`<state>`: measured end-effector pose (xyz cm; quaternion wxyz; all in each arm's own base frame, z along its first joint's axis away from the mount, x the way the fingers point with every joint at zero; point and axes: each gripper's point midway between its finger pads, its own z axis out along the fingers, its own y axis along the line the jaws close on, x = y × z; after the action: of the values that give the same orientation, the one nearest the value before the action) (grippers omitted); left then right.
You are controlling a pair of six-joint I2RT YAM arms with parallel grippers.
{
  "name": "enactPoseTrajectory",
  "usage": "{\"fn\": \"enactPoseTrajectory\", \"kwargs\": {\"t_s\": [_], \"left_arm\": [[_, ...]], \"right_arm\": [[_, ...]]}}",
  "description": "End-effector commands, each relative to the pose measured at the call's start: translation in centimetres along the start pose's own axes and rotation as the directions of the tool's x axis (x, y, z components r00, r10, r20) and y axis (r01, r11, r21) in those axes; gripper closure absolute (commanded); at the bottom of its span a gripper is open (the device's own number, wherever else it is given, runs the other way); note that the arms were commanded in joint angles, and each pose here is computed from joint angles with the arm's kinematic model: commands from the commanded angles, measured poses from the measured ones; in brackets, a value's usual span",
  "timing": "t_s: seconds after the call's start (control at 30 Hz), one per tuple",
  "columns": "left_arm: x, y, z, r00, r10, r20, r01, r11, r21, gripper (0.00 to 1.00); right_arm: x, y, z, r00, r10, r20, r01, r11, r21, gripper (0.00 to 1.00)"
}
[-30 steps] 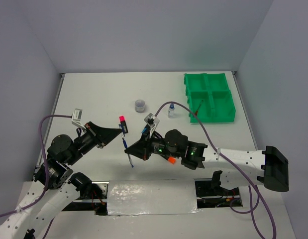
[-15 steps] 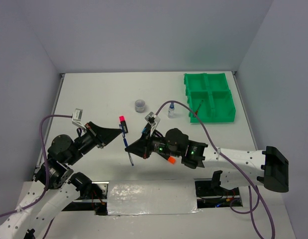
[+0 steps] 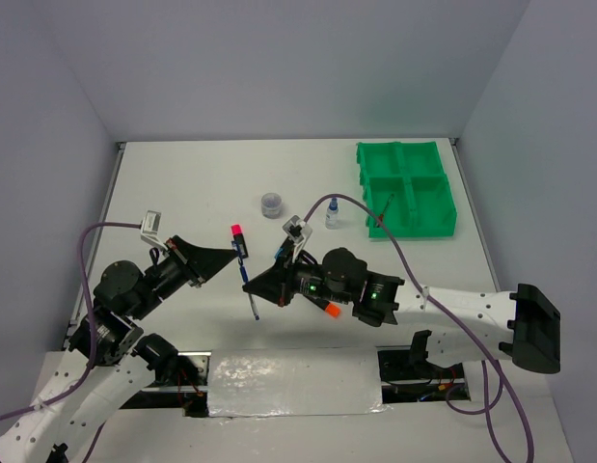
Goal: Sort the stationery into containers
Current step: Close the pen cap on the pen.
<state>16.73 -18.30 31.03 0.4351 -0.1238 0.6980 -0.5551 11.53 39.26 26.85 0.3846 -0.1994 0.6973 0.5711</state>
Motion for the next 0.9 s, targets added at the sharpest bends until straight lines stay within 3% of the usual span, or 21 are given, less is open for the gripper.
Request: {"fn": "enactPoseTrajectory", "kwargs": {"t_s": [0.0, 0.57, 0.73, 0.87], "left_arm": [[-0.2, -1.3, 0.0, 1.0, 0.022, 0.005, -0.022, 0.998, 0.064, 1.0], [0.2, -1.9, -0.5, 0.99, 0.142, 0.004, -0.141, 0.982, 0.13, 1.0], [1.2, -1.2, -0.4, 0.974, 0.223, -0.032, -0.216, 0.965, 0.148, 1.0], [2.1, -0.4, -0.3, 0.974, 0.219, -0.056, -0.208, 0.965, 0.16, 1.0]], "right_arm": [[-4.3, 3.2, -0.3, 0.993, 0.0, 0.119, 0.01, 0.996, -0.085, 1.0], [-6.2, 2.8, 0.1, 0.988, 0.02, 0.153, -0.014, 0.999, -0.04, 1.0], [-7.4, 3.0, -0.2, 0.988, -0.01, 0.155, 0.013, 1.0, -0.02, 1.0], [-8.4, 3.0, -0.5, 0.983, -0.053, 0.178, 0.056, 0.998, -0.009, 1.0]]}}
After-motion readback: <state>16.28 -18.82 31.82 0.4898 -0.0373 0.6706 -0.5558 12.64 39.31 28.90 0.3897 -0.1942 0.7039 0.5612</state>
